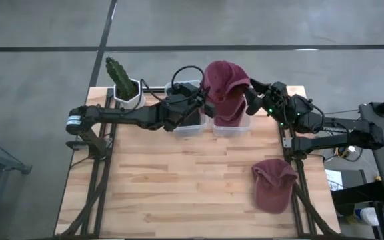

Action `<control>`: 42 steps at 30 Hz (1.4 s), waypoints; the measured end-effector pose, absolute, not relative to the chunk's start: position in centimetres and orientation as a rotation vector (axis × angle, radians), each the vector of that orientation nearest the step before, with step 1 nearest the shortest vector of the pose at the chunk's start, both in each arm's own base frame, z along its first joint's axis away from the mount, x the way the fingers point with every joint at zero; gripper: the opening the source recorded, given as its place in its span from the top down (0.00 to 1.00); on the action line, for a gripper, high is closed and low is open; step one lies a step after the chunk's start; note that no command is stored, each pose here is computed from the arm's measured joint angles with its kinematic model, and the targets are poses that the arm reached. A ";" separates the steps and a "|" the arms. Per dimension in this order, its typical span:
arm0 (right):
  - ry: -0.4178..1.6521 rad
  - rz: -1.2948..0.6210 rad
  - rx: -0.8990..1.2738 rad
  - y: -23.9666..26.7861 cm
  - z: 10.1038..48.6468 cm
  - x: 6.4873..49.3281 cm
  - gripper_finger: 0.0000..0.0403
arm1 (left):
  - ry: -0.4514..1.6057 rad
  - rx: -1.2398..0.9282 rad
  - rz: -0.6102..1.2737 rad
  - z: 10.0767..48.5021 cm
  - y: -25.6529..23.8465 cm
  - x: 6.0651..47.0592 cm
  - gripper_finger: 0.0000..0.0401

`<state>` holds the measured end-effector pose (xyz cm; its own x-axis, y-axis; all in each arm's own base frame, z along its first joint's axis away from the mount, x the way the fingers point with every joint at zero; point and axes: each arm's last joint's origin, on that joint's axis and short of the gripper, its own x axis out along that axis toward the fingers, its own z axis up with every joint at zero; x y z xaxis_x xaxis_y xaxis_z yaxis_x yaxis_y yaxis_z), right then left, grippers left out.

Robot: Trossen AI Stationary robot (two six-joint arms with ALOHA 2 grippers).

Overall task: Pick & Place hat
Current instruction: Put the left pink cap into the right transparent bin

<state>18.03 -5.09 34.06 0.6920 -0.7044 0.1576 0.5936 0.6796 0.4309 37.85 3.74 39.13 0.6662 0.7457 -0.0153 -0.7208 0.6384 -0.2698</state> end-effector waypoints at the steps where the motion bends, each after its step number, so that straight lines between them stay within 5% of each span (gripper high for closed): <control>1: -0.329 -0.736 0.365 -5.1 34.1 18.1 0.31 | -0.098 -0.262 0.839 39.1 3.8 37.9 0.98; 24: -0.356 -0.649 0.412 -5.0 34.1 18.8 0.31 | -0.081 -0.267 0.812 37.6 4.8 38.8 0.98; 42: -0.340 -0.771 0.449 -5.9 33.1 19.6 0.35 | -0.120 -0.286 0.760 37.9 4.3 39.5 0.98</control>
